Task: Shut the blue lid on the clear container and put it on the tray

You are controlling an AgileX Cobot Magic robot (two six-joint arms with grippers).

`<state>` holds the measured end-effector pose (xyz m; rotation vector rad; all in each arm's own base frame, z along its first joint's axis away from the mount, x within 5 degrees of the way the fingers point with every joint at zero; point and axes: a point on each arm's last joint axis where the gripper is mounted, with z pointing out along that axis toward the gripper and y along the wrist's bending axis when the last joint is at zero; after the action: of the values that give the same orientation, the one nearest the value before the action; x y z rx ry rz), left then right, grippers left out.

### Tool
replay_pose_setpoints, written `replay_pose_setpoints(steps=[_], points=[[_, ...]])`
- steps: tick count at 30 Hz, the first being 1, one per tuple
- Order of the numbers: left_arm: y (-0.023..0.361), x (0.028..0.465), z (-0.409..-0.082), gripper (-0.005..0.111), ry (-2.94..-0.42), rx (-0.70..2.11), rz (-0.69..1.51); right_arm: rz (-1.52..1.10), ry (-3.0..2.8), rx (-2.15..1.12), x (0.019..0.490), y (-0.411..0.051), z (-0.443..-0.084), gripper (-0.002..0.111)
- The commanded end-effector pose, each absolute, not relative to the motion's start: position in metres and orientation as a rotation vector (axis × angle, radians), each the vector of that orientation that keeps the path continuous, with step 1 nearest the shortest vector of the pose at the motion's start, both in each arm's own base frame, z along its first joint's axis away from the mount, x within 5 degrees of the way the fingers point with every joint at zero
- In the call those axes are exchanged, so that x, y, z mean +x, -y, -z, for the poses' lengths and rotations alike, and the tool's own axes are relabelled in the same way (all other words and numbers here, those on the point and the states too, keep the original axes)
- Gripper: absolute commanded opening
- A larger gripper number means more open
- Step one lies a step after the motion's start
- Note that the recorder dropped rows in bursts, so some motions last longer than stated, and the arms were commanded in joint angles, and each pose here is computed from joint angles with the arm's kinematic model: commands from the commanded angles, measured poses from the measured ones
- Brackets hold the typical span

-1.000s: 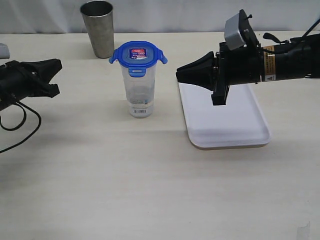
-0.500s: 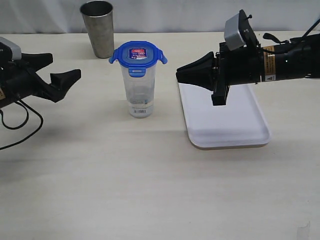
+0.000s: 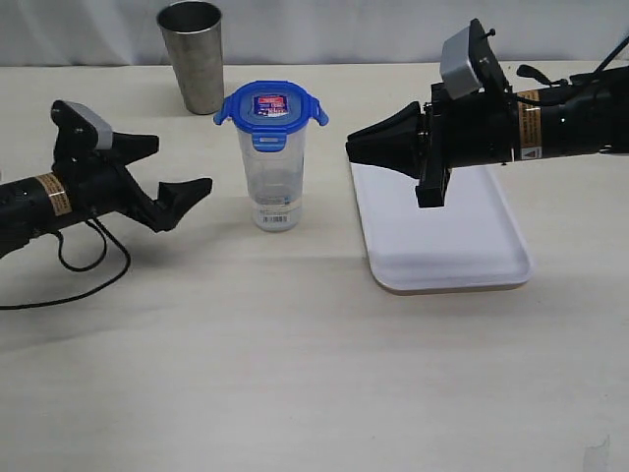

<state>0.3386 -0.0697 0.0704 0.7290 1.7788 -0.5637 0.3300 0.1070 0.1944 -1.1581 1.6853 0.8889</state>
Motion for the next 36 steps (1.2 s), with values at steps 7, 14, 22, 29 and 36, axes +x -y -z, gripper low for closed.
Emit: replay_pose_setpoints(steps=[7, 14, 22, 29, 36], points=[[0.113, 0.343, -0.050, 0.105, -1.715, 0.959, 0.672, -0.892, -1.692, -1.151, 0.331, -0.107, -0.196, 0.004], [0.134, 0.351, -0.051, 0.105, -1.645, 1.016, 0.702, -0.892, -1.692, -1.151, 0.331, -0.107, -0.196, 0.004], [0.162, 0.359, -0.063, 0.105, -1.556, 1.053, 0.712, -0.892, -1.692, -1.151, 0.331, -0.107, -0.196, 0.004], [0.174, 0.363, -0.069, 0.105, -1.517, 1.014, 0.716, -0.892, -1.692, -1.151, 0.331, -0.107, -0.196, 0.004], [0.174, 0.363, -0.071, 0.105, -1.505, 1.002, 0.723, -0.892, -1.692, -1.151, 0.331, -0.107, -0.196, 0.004]])
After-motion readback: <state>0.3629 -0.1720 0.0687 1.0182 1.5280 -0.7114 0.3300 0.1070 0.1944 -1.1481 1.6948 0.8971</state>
